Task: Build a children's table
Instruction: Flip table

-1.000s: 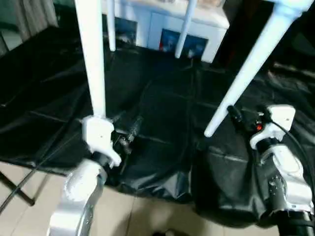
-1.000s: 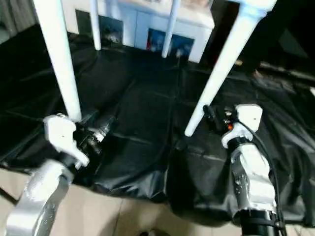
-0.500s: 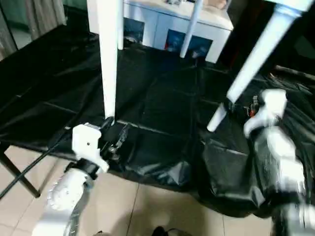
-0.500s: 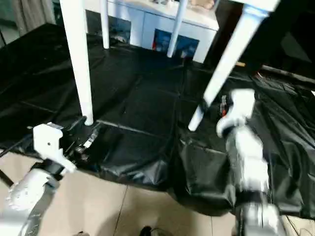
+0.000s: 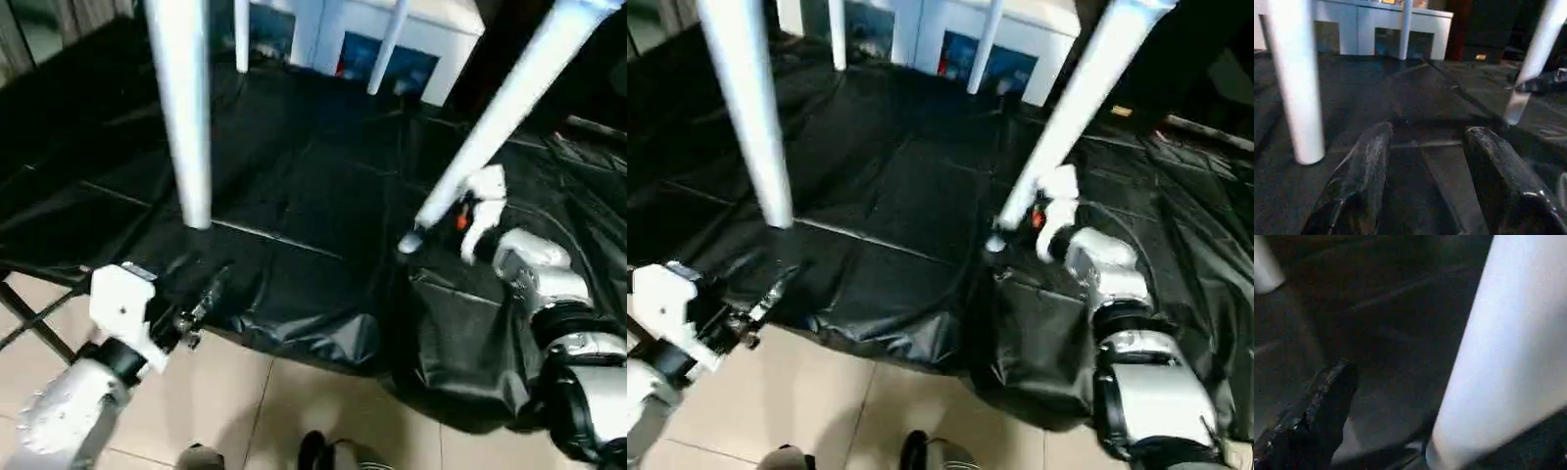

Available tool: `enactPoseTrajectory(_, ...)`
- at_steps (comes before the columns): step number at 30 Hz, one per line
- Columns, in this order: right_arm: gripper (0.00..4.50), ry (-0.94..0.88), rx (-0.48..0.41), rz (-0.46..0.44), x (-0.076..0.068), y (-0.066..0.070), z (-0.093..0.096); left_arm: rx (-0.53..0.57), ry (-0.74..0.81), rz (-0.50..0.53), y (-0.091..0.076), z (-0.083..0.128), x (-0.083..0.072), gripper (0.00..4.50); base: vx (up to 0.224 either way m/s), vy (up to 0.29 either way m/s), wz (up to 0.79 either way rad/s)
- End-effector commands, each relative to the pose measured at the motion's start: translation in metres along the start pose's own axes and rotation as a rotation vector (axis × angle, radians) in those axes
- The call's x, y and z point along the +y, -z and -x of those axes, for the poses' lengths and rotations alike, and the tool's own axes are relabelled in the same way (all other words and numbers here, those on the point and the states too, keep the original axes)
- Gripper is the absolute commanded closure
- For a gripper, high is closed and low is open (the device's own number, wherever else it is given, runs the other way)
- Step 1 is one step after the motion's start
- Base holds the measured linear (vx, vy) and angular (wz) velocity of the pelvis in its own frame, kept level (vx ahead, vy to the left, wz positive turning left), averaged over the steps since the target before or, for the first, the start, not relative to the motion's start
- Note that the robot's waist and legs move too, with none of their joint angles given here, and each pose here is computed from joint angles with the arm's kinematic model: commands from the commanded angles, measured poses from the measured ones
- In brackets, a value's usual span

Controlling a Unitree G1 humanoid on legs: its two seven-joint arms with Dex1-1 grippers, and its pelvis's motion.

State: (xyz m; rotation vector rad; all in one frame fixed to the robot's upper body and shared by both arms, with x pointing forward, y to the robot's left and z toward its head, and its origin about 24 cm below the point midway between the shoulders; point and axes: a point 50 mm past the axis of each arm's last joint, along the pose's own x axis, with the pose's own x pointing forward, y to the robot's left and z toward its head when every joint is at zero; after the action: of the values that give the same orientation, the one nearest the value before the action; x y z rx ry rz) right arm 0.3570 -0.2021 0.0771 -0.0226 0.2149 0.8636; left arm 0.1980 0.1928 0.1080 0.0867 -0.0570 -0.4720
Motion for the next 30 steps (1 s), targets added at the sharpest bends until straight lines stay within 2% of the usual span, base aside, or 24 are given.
enactPoseTrajectory(1,0.02,-0.097,0.064,0.027,0.005,0.009,0.01,-0.021,0.026,0.001,-0.004,0.001,-0.003,1.77,0.064,-0.012,0.02)
enactPoseTrajectory(5,0.02,-0.208,0.123,0.049,0.016,0.026,0.022,-0.031,0.031,0.0,-0.006,0.001,-0.003,1.77,0.095,-0.024,0.07)
enactPoseTrajectory(7,0.02,-0.272,0.133,0.047,0.029,0.037,0.029,-0.043,0.046,0.008,-0.006,-0.004,-0.005,1.77,0.054,-0.019,0.01)
enactPoseTrajectory(8,0.02,-0.297,0.11,0.028,0.038,0.042,0.031,-0.049,0.061,0.012,-0.005,-0.009,-0.006,1.77,0.0,0.0,0.0)
enactPoseTrajectory(12,0.02,-0.29,0.056,0.026,0.05,0.042,0.031,-0.056,0.073,0.011,-0.004,-0.016,-0.005,1.77,0.0,0.0,0.0)
enactPoseTrajectory(16,0.02,-0.131,-0.015,0.06,0.047,0.038,0.032,-0.053,0.031,-0.004,-0.002,-0.028,0.0,1.77,0.0,0.0,0.0)
enactPoseTrajectory(20,0.02,-0.017,-0.059,0.037,0.049,0.038,0.038,-0.048,-0.007,-0.003,0.0,-0.037,0.003,1.77,0.0,0.0,0.0)
enactPoseTrajectory(23,0.02,0.092,-0.06,0.058,0.057,0.048,0.05,-0.04,-0.037,0.02,0.007,-0.041,0.001,1.77,0.0,0.0,0.0)
enactPoseTrajectory(26,0.02,0.153,-0.099,0.022,0.063,0.054,0.058,-0.023,-0.06,0.025,0.013,-0.041,-0.002,1.77,0.014,-0.013,0.12)
enactPoseTrajectory(27,0.02,0.259,-0.146,0.013,0.074,0.06,0.073,0.043,-0.099,0.031,0.025,-0.042,-0.005,1.77,0.0,0.0,0.0)
enactPoseTrajectory(29,0.02,0.312,-0.158,0.024,0.078,0.063,0.081,0.075,-0.119,0.035,0.031,-0.042,-0.006,1.77,0.0,0.0,0.0)
enactPoseTrajectory(30,0.02,0.475,-0.192,-0.021,0.081,0.068,0.097,0.09,-0.155,0.016,0.036,-0.044,-0.008,1.77,0.0,0.0,0.0)
